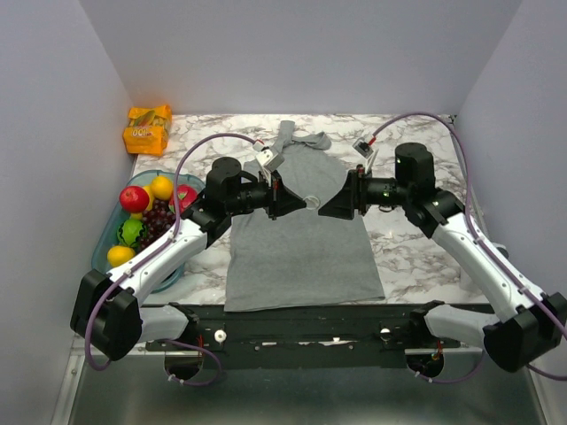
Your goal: Pin the brooch onto the clothing
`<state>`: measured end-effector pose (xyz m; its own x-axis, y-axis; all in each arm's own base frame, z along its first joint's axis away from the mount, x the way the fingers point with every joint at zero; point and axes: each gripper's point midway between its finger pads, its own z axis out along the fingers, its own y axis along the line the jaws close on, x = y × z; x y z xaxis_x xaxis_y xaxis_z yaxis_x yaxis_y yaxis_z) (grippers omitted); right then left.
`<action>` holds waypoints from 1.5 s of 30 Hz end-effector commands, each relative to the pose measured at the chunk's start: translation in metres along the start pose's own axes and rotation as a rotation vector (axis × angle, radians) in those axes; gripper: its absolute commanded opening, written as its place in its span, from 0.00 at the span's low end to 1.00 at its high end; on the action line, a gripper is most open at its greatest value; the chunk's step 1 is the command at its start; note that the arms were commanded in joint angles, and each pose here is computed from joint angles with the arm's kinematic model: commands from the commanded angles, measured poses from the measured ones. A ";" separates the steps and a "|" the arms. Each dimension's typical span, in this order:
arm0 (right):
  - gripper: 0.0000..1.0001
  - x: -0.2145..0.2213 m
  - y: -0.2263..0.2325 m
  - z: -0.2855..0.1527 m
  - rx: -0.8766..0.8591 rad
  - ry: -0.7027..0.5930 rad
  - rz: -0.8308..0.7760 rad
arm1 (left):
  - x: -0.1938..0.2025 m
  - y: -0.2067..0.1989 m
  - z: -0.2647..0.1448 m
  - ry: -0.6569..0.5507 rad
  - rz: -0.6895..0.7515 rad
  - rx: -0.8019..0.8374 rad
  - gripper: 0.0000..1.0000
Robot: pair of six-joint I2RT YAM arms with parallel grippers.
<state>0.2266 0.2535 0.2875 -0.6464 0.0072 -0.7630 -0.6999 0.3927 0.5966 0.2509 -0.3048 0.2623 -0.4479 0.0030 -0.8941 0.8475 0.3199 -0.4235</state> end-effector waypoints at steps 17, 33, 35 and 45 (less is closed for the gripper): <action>0.64 -0.014 -0.017 0.020 0.059 -0.217 -0.066 | -0.008 -0.010 -0.004 -0.005 -0.006 0.022 0.00; 0.47 -0.012 -0.019 0.031 0.065 -0.186 -0.072 | -0.009 -0.011 -0.005 -0.009 0.000 0.030 0.00; 0.44 -0.012 -0.020 0.033 0.065 -0.183 -0.075 | -0.008 -0.012 -0.004 -0.008 0.000 0.032 0.00; 0.37 -0.011 -0.023 0.038 0.073 -0.172 -0.068 | -0.007 -0.012 -0.003 -0.006 -0.004 0.038 0.00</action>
<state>0.2544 0.2752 0.2595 -0.5776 0.1196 -0.8075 -0.6893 0.4586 0.5609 0.2474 -0.3039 0.2593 -0.4746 0.0118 -0.8801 0.8357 0.3201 -0.4463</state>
